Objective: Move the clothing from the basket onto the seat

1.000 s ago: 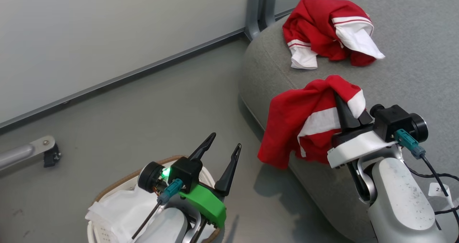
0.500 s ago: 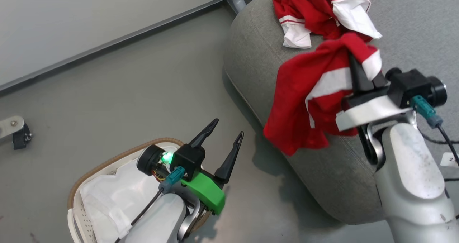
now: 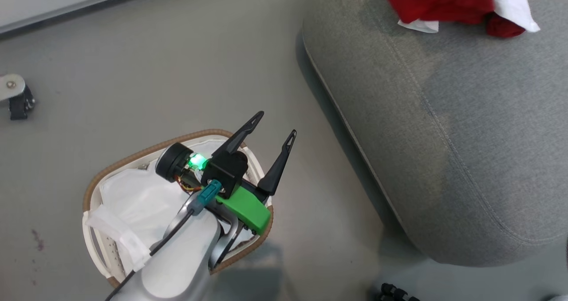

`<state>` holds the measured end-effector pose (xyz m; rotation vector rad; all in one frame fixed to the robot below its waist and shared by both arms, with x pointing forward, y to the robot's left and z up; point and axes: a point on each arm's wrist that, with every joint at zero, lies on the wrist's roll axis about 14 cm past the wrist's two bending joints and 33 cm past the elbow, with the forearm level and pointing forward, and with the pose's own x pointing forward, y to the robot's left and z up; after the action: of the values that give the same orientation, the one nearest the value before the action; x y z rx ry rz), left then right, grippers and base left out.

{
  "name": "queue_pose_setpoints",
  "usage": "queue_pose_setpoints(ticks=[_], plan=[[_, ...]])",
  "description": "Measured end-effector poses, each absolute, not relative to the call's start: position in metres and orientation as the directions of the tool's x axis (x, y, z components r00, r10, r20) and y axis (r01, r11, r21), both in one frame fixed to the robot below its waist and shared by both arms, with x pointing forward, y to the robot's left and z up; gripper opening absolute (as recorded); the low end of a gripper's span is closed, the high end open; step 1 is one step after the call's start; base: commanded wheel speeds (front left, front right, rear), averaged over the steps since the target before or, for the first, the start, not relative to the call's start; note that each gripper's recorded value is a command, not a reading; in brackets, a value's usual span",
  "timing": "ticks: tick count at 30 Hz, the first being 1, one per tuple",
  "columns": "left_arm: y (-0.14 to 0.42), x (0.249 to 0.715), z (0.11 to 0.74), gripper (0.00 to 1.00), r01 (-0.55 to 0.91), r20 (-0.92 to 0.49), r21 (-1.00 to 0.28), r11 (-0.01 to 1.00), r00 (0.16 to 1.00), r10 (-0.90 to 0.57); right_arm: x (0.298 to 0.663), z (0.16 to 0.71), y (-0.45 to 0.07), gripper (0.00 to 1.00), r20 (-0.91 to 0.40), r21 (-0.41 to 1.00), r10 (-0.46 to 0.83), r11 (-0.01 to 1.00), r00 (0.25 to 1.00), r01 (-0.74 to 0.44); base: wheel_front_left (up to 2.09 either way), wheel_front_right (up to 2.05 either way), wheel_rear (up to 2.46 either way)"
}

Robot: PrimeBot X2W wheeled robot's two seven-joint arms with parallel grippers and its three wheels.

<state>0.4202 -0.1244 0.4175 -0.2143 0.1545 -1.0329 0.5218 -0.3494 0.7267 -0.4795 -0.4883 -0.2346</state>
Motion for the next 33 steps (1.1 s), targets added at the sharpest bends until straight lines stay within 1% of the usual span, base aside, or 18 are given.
queue_pose_setpoints(ticks=[2, 4, 9, 13, 15, 21, 26, 27, 28, 29, 30, 33], plan=[[-0.121, 0.427, 0.412, 1.0, 0.827, -0.03, -0.246, 0.505, 0.514, -0.857, 0.531, 0.739, -0.364, 0.0, 0.511, -0.42, -0.113, 0.832, 0.852, 0.362, 0.0, 0.0, 0.0], [-0.117, 0.433, 0.405, 1.0, 0.823, -0.033, -0.244, 0.513, 0.521, -0.853, 0.541, 0.74, -0.381, 0.0, 0.499, -0.44, -0.142, 0.809, 0.855, 0.39, 0.0, 0.0, 0.0], [-0.111, 0.443, 0.384, 1.0, 0.811, -0.056, -0.256, 0.526, 0.531, -0.846, 0.554, 0.719, -0.424, 0.0, 0.441, -0.462, -0.24, 0.765, 0.864, 0.449, 0.0, 0.0, 0.0], [-0.109, 0.45, 0.367, 1.0, 0.801, -0.071, -0.274, 0.532, 0.535, -0.842, 0.557, 0.666, -0.452, 0.0, 0.341, -0.47, -0.329, 0.752, 0.881, 0.463, 0.0, 0.0, 0.0], [-0.107, 0.451, 0.356, 1.0, 0.793, -0.088, -0.285, 0.538, 0.538, -0.839, 0.553, 0.623, -0.463, 0.0, 0.256, -0.465, -0.379, 0.758, 0.889, 0.457, 0.0, 0.0, 0.0], [-0.101, 0.451, 0.328, 1.0, 0.78, -0.137, -0.306, 0.546, 0.531, -0.836, 0.531, 0.513, -0.474, 0.0, 0.025, -0.429, -0.484, 0.785, 0.875, 0.447, 0.0, 0.0, 0.0], [-0.104, 0.45, 0.325, 1.0, 0.78, -0.142, -0.312, 0.542, 0.526, -0.839, 0.51, 0.478, -0.473, 0.0, -0.055, -0.423, -0.515, 0.788, 0.855, 0.447, 0.0, 0.0, 0.0], [-0.104, 0.45, 0.325, 1.0, 0.781, -0.142, -0.311, 0.542, 0.525, -0.839, 0.508, 0.475, -0.472, 0.11, -0.061, -0.421, -0.517, 0.789, 0.854, 0.448, 0.0, 0.0, 0.0], [-0.104, 0.449, 0.325, 1.0, 0.782, -0.143, -0.31, 0.541, 0.524, -0.84, 0.506, 0.472, -0.47, 0.4, -0.068, -0.418, -0.516, 0.791, 0.854, 0.446, 0.0, 0.0, 0.0], [-0.104, 0.45, 0.326, 1.0, 0.781, -0.143, -0.308, 0.543, 0.526, -0.839, 0.503, 0.468, -0.467, 0.79, -0.078, -0.417, -0.516, 0.794, 0.853, 0.442, 0.0, 0.0, 0.0], [-0.104, 0.449, 0.327, 1.0, 0.782, -0.144, -0.307, 0.543, 0.526, -0.838, 0.5, 0.464, -0.465, 1.0, -0.087, -0.416, -0.514, 0.797, 0.853, 0.438, 0.0, 0.0, 0.0], [-0.104, 0.449, 0.331, 1.0, 0.782, -0.139, -0.304, 0.544, 0.529, -0.837, 0.488, 0.453, -0.459, 1.0, -0.111, -0.397, -0.52, 0.804, 0.847, 0.441, 0.0, 0.0, 0.0]])
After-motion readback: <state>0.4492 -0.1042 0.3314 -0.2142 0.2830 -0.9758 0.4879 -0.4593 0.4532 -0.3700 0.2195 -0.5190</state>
